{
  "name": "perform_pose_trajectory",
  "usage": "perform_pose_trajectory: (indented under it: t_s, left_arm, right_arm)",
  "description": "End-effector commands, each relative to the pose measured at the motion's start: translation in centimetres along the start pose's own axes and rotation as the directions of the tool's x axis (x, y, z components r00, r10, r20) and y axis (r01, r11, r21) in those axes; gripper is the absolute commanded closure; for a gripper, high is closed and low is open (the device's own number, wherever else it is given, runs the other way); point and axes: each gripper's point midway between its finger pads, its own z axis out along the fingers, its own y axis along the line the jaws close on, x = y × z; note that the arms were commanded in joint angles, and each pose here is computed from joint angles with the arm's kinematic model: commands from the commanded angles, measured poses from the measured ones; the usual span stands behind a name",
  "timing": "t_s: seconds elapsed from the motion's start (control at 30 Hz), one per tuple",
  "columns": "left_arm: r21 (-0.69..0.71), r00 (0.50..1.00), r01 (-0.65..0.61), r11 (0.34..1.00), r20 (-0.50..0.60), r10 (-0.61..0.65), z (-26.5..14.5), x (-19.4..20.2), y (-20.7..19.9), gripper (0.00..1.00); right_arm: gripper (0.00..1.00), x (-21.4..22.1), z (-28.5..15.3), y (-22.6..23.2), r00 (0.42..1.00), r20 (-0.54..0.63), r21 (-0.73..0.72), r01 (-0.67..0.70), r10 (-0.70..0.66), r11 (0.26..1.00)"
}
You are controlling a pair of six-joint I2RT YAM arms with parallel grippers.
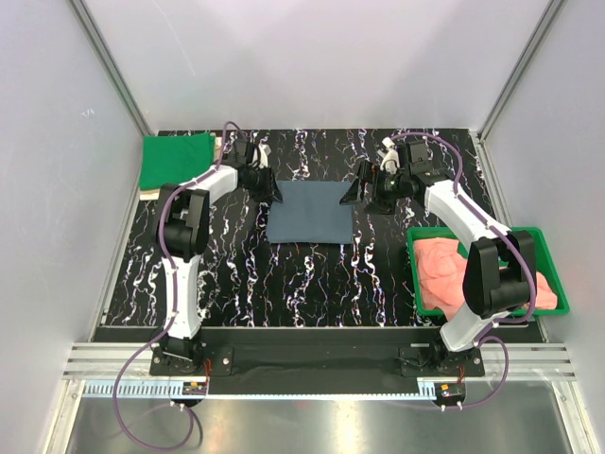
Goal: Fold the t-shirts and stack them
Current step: Neatly place the folded tshirt to the corner
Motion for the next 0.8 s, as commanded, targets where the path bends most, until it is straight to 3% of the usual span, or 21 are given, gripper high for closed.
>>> perform_pose_trajectory:
  t_s: [0.0,0.03,0.17,0.33,0.53,0.77]
  left_arm:
    - [-0.077,0.998,0.025,0.997,-0.058,-0.029,1.6,2.3,1.4,0.75]
    - [-0.078,0.998,0.025,0.997,-0.054,-0.029,1.5,2.1,1.3,0.86]
    - [-0.118,1.0,-0.008,0.993,-0.008,0.007,-0.5,0.2,0.2,1.0]
    - [-0.224,0.997,-0.065,0.972,0.012,0.07,-4.1,-2.4,-0.1,1.0]
    - [-0.219,0.993,-0.099,0.971,0.035,0.11,-5.7,-3.5,-1.1,1.0]
    - [-0.365,0.974,-0.173,0.915,0.072,0.213,-10.0,-6.4,-0.4,1.0]
  right_arm:
    - [0.0,-0.4,-0.1,0.4,0.999,0.019,-0.031,0.03,-0.029,0.999]
    - [0.0,-0.5,-0.1,0.4,0.999,0.022,-0.031,0.03,-0.029,0.999]
    - [0.0,-0.4,-0.3,0.6,0.999,0.025,-0.036,0.032,-0.031,0.999]
    - [0.0,-0.7,-0.7,1.1,0.999,0.036,-0.042,0.039,-0.038,0.998]
    - [0.0,-0.9,-0.6,1.3,0.999,0.036,-0.054,0.032,-0.03,0.998]
    - [0.0,-0.7,-1.0,1.5,0.998,0.044,-0.052,0.037,-0.035,0.998]
